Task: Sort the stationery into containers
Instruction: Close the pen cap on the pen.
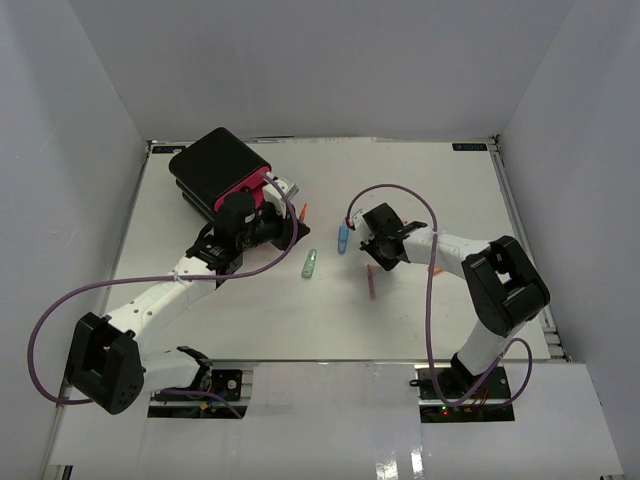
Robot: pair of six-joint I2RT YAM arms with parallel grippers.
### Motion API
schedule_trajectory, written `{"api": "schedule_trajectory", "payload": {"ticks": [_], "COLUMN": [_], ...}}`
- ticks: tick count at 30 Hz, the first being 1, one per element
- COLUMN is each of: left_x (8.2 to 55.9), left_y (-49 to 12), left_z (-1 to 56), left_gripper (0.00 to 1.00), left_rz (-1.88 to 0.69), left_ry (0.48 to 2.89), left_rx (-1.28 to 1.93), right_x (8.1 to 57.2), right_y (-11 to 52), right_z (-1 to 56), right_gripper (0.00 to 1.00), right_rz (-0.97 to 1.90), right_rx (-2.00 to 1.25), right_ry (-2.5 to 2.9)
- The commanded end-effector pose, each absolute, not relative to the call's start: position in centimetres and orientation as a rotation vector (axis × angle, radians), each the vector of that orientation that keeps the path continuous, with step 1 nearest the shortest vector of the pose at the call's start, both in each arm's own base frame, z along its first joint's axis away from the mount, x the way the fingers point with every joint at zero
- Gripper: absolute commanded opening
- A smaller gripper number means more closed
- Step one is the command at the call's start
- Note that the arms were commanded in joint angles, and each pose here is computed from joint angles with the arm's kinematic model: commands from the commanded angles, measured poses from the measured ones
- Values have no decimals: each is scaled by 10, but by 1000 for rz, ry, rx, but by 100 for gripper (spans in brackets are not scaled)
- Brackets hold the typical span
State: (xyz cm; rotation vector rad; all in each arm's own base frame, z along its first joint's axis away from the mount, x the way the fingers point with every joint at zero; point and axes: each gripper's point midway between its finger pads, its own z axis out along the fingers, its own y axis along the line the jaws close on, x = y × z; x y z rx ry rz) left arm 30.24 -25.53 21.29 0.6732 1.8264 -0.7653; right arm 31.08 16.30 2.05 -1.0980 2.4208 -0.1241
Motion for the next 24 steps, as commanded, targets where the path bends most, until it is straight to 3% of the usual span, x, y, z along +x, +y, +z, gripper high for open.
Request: {"api": "schedule_trajectory", "payload": {"ticks": [1, 13, 24], "left_x": [303, 304, 304], "left_y": [-253, -252, -252], "left_z": [226, 227, 227], "left_gripper": [25, 27, 27], "left_rz": [-744, -736, -733], "left_ry": [1786, 1782, 1783], "left_rx": [679, 675, 673], "right_x": [280, 309, 330], "right_y": [147, 143, 136], "right_z": [-4, 11, 13], "right_gripper": [21, 40, 41], "right_rz": [-105, -234, -233], "right_rx": [-1304, -1261, -1122], "right_ry": [2488, 2434, 2437]}}
